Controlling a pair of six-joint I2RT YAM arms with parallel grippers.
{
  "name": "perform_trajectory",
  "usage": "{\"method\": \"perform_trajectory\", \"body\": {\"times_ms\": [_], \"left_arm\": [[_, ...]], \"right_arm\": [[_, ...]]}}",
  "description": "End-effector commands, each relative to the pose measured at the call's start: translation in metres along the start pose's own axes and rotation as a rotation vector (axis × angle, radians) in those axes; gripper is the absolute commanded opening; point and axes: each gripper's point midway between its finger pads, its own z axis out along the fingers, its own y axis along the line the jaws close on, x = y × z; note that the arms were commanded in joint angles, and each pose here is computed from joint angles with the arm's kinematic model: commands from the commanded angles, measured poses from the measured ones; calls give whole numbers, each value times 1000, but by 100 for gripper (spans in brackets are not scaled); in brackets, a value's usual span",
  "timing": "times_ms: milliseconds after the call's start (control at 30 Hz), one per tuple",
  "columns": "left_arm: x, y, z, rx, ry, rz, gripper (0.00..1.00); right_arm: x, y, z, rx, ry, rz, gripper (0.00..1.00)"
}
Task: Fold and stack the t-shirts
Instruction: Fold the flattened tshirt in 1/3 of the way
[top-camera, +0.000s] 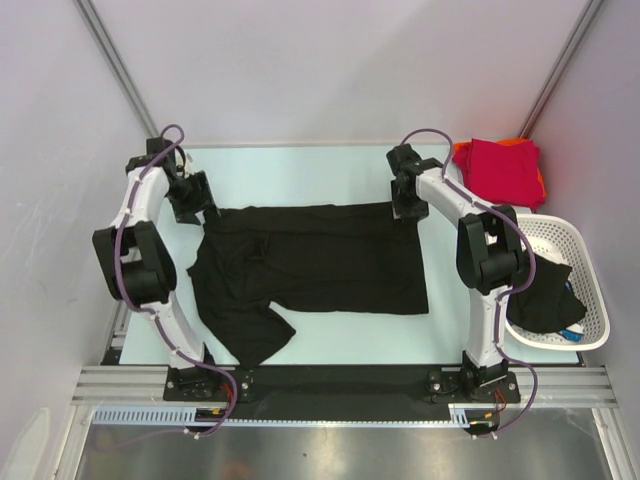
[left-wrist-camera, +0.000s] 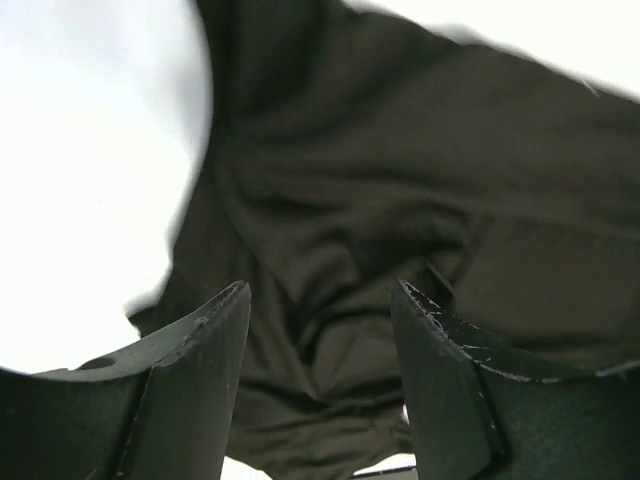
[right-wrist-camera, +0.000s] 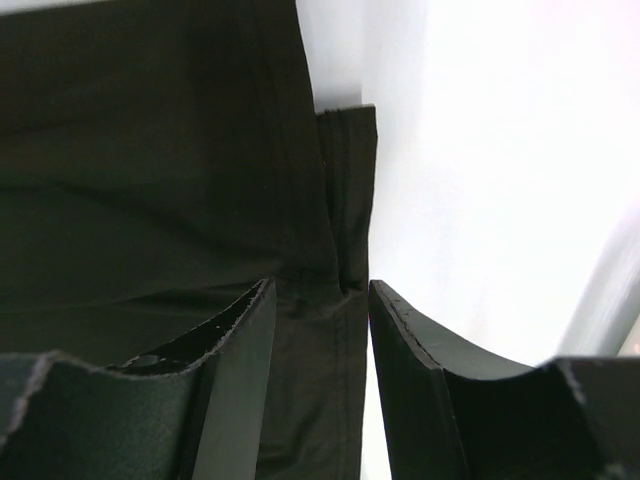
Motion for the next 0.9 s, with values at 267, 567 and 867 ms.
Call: {"method": "perform_trajectory", "body": {"times_ms": [267,567,867], "left_arm": [[96,-32,24,-3,200,173,63],[115,-36,49,-42,281,229,52],[135,-39,49,-46,348,252,0]], "right_arm": [[-19,15,-3,-26,-36,-7,47],[-14,12,-6,-21,-33,-19,47],[-10,9,-8,-18,-34,-28,47]]}}
